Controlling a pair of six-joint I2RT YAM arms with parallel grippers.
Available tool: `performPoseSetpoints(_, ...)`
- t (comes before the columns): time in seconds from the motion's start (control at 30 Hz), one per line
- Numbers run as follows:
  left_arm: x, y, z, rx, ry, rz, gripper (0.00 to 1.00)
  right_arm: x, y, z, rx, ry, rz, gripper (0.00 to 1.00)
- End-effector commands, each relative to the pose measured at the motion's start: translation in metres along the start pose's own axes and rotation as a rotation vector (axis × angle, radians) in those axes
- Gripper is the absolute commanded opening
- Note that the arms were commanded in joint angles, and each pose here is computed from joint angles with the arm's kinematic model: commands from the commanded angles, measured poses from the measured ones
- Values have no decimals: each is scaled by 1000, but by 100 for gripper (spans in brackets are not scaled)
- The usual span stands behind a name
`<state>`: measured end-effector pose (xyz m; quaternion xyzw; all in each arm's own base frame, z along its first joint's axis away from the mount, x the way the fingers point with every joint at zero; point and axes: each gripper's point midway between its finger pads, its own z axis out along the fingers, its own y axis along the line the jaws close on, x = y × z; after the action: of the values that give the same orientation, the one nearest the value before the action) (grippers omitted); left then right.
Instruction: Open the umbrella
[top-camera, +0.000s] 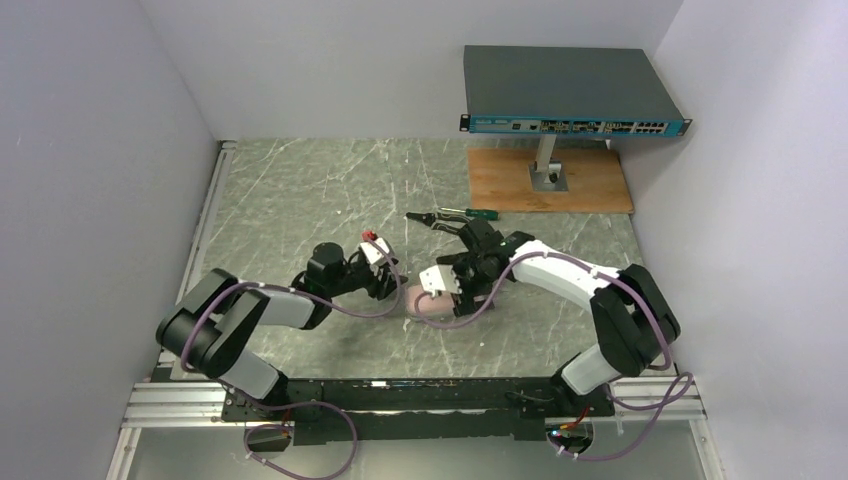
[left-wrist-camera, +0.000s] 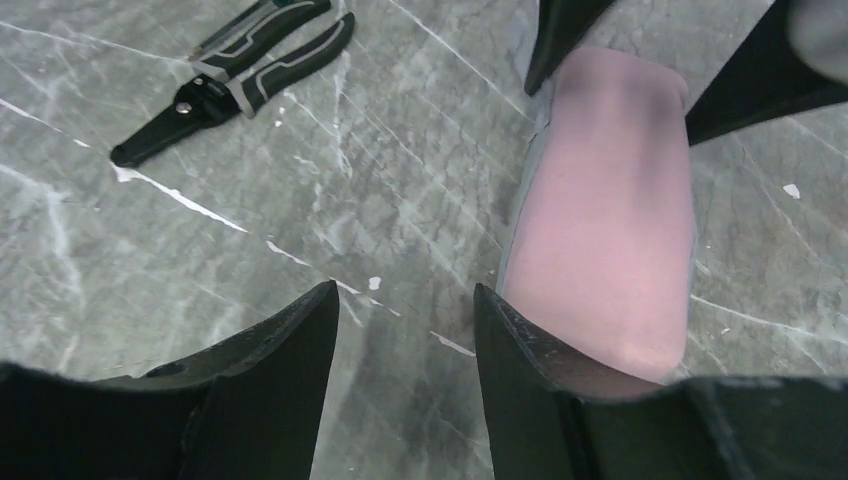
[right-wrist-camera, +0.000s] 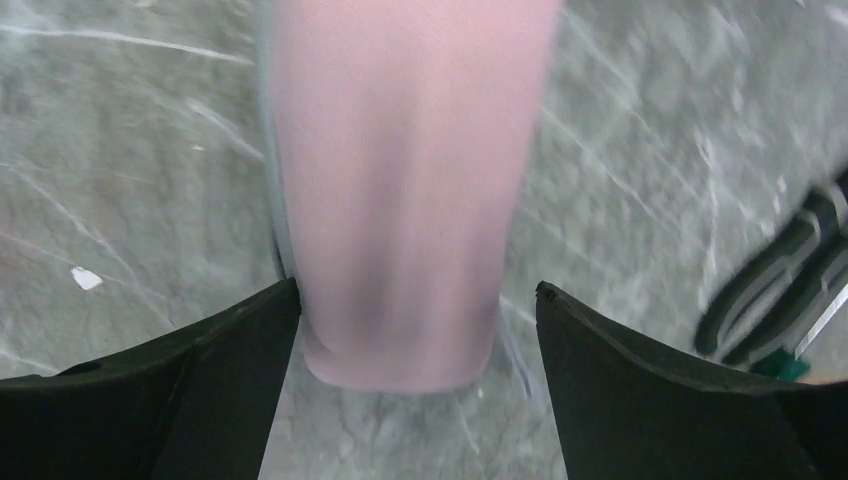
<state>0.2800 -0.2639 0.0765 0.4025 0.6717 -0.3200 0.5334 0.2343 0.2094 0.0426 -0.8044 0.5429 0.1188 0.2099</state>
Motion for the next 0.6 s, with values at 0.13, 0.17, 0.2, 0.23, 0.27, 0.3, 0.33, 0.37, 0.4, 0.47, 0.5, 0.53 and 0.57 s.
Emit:
performPoseSetpoints(0.13, -28, 10, 0, 17, -11, 74, 57, -3, -56, -96, 338, -31, 588, 89)
performPoseSetpoints(0.17, -28, 12, 3, 20, -7, 76, 56, -4, -51, -102, 331, -36, 667, 87)
performPoseSetpoints(0.2, -28, 13, 6, 26, 0, 76, 55, -6, -42, -104, 302, -44, 737, 86)
performPoseSetpoints(0.23, -31, 15, 10, 29, -2, 75, 55, -8, -30, -106, 265, -39, 795, 83)
performPoseSetpoints(0.27, -29, 15, 12, 35, 4, 69, 54, -10, -20, -106, 235, -39, 837, 82)
performPoseSetpoints(0.3, -29, 15, 15, 42, 11, 69, 53, -13, -11, -106, 208, -45, 866, 79)
performPoseSetpoints(0.33, -29, 14, 17, 51, 13, 75, 53, -16, -1, -105, 176, -51, 891, 76)
performPoseSetpoints(0.37, -29, 12, 19, 68, 16, 88, 53, -17, 7, -104, 151, -54, 912, 70)
performPoseSetpoints(0.4, -27, 7, 21, 89, 28, 101, 52, -19, 14, -101, 125, -56, 935, 65)
performPoseSetpoints(0.47, -21, -4, 24, 127, 55, 118, 52, -22, 24, -95, 78, -61, 1007, 57)
performPoseSetpoints(0.5, -17, -9, 25, 139, 68, 114, 52, -25, 28, -91, 49, -70, 1057, 55)
performPoseSetpoints(0.53, -15, -12, 25, 148, 78, 109, 51, -29, 31, -87, 17, -78, 1096, 53)
performPoseSetpoints(0.57, -12, -16, 25, 154, 89, 102, 51, -32, 30, -83, 1, -91, 1135, 53)
